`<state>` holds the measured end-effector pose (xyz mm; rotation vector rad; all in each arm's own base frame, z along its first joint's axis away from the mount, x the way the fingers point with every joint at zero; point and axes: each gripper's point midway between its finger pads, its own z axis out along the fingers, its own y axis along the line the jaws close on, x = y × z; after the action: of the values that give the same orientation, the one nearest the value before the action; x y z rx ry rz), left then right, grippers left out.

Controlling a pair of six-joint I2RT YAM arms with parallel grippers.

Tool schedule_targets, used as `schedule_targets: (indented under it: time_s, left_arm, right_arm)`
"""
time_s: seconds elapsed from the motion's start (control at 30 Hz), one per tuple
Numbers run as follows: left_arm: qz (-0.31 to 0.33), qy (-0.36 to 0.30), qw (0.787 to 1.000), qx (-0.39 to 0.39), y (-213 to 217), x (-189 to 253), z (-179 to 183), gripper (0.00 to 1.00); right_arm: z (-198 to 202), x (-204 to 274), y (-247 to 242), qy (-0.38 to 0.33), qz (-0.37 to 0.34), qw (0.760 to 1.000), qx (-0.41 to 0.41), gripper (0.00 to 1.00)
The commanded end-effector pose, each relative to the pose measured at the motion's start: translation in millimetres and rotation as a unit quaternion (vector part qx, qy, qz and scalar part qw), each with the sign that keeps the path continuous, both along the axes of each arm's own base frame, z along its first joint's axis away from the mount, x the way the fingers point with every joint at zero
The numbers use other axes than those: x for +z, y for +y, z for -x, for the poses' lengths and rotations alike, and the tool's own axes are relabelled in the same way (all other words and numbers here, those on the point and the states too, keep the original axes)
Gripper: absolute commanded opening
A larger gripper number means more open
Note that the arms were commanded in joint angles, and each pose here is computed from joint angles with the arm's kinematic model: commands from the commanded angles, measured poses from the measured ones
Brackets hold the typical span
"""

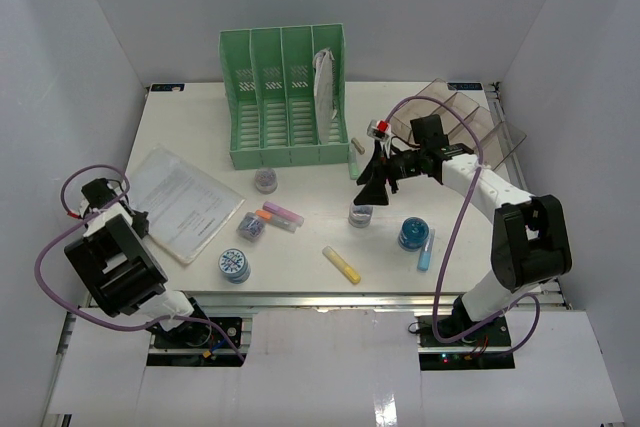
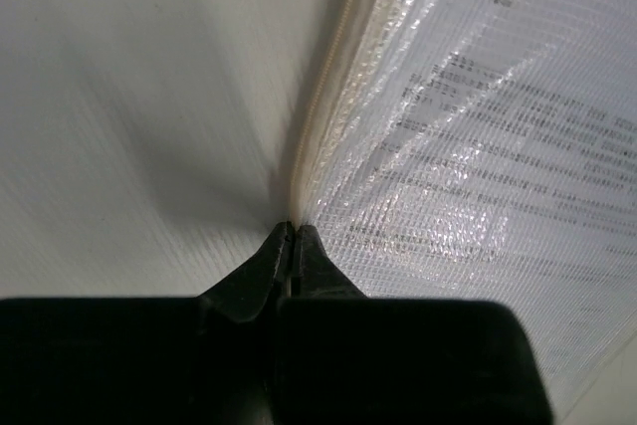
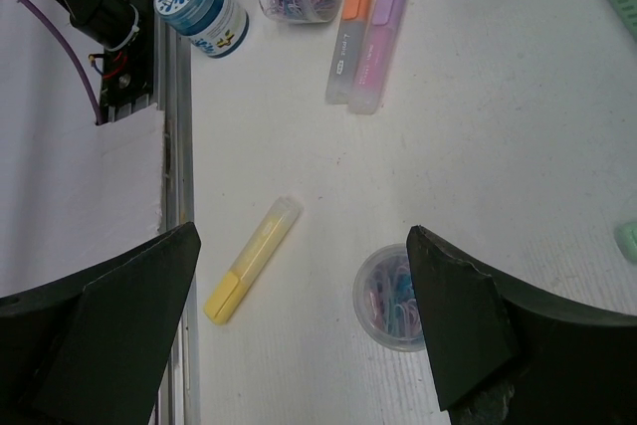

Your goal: Organize the desk

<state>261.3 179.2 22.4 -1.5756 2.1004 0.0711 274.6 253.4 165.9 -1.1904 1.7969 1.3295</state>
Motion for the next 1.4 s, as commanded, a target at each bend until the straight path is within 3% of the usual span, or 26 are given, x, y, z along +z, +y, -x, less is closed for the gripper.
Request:
schedule_targets:
  time_s: [0.0,0.2,0.33,0.47,0.63,0.77,1.0,1.37]
  left_arm:
    - [0.038,-0.048,0.997,-0.042,-22.3,11.6,-11.4,0.00]
    - [0.060,-0.137,0.985,-0.082,-33.5,55.7,-41.9,0.00]
    - [0.079,-0.165,0.980,-0.083,-43.8,72.3,-45.8,0.00]
    - [0.122,-0.190,0.971,-0.084,-57.1,80.4,-52.0,0.00]
    - [0.146,-0.201,0.965,-0.089,-63.8,84.8,-56.9,0.00]
    - [0.159,-0.199,0.963,-0.090,-67.0,82.7,-57.2,0.00]
    - [0.179,-0.205,0.958,-0.094,-73.4,83.4,-58.7,0.00]
    - [0.194,-0.215,0.951,-0.105,-80.7,89.7,-58.7,0.00]
  right_arm:
    - [6.5,20.8,0.0,-0.023,-0.023,0.999,0.012,0.91]
    - [7.6,15.5,16.2,-0.053,0.014,0.998,0.012,0.92]
    - [-14.8,13.8,54.3,-0.128,0.094,0.987,0.000,0.92]
    - [-8.7,22.8,119.4,-0.193,0.128,0.972,0.046,0.92]
    - [-7.4,19.8,205.3,-0.317,0.160,0.933,0.057,0.90]
    - [18.3,24.3,263.7,-0.378,0.110,0.914,0.098,0.90]
    - [58.4,21.6,336.3,-0.409,0.059,0.901,0.134,0.90]
    - [58.5,-15.1,374.9,-0.404,0.049,0.907,0.104,0.93]
